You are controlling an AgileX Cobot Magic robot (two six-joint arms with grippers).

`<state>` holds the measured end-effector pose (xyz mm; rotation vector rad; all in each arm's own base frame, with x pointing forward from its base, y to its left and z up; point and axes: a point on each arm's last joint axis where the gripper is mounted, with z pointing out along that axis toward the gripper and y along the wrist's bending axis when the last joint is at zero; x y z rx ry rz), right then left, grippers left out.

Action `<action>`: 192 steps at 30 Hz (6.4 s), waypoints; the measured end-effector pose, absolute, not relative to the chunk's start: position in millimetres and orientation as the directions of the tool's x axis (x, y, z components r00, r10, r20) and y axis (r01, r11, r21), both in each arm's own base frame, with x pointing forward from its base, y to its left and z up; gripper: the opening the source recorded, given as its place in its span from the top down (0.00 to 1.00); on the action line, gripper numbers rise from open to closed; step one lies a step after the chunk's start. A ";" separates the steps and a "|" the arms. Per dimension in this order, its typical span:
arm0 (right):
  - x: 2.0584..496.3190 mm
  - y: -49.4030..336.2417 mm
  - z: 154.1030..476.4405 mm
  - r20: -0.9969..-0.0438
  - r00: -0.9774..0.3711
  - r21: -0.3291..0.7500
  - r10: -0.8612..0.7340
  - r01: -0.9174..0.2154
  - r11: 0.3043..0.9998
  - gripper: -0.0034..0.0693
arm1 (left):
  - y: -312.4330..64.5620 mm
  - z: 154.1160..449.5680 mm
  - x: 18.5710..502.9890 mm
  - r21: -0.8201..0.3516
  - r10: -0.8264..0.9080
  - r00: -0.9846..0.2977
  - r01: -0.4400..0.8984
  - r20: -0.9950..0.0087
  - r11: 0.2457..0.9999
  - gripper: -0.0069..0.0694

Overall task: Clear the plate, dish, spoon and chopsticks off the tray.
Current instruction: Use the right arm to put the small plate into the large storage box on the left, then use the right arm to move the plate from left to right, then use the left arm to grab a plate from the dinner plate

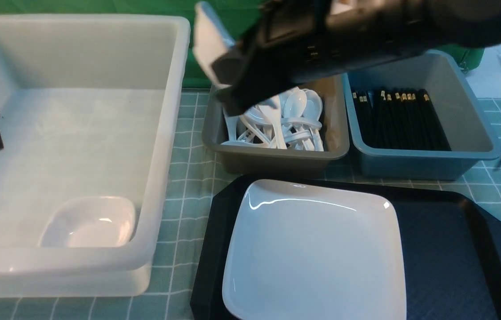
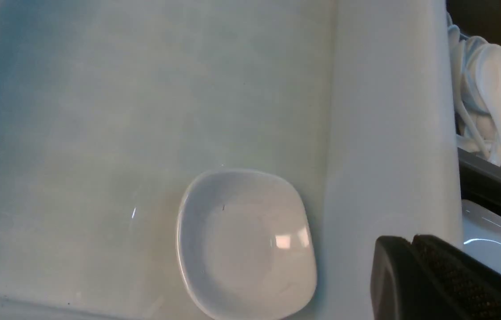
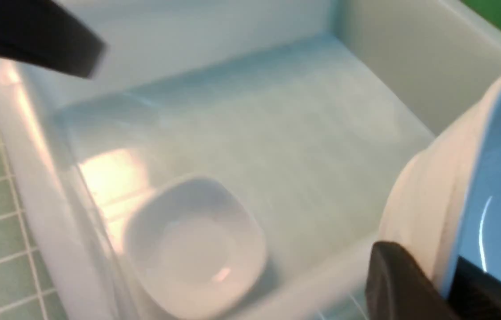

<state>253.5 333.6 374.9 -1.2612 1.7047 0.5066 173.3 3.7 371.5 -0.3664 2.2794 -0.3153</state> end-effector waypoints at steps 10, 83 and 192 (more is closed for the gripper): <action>240.3 413.7 297.4 -0.817 0.050 -0.236 -0.575 -0.938 0.253 0.87 | 11.9 374.7 163.8 -0.335 -0.412 -0.611 -0.244 -0.676 0.910 0.89; 286.5 145.0 404.0 -0.534 -0.678 0.037 -0.506 -0.617 0.786 0.92 | -26.8 370.5 171.5 -0.395 -0.190 -0.736 0.113 -0.649 0.912 0.89; 212.0 45.5 284.5 -0.578 -0.802 0.118 -0.150 -0.264 0.957 0.17 | -290.1 224.9 347.9 -0.444 0.425 -0.828 0.557 -0.367 0.702 0.87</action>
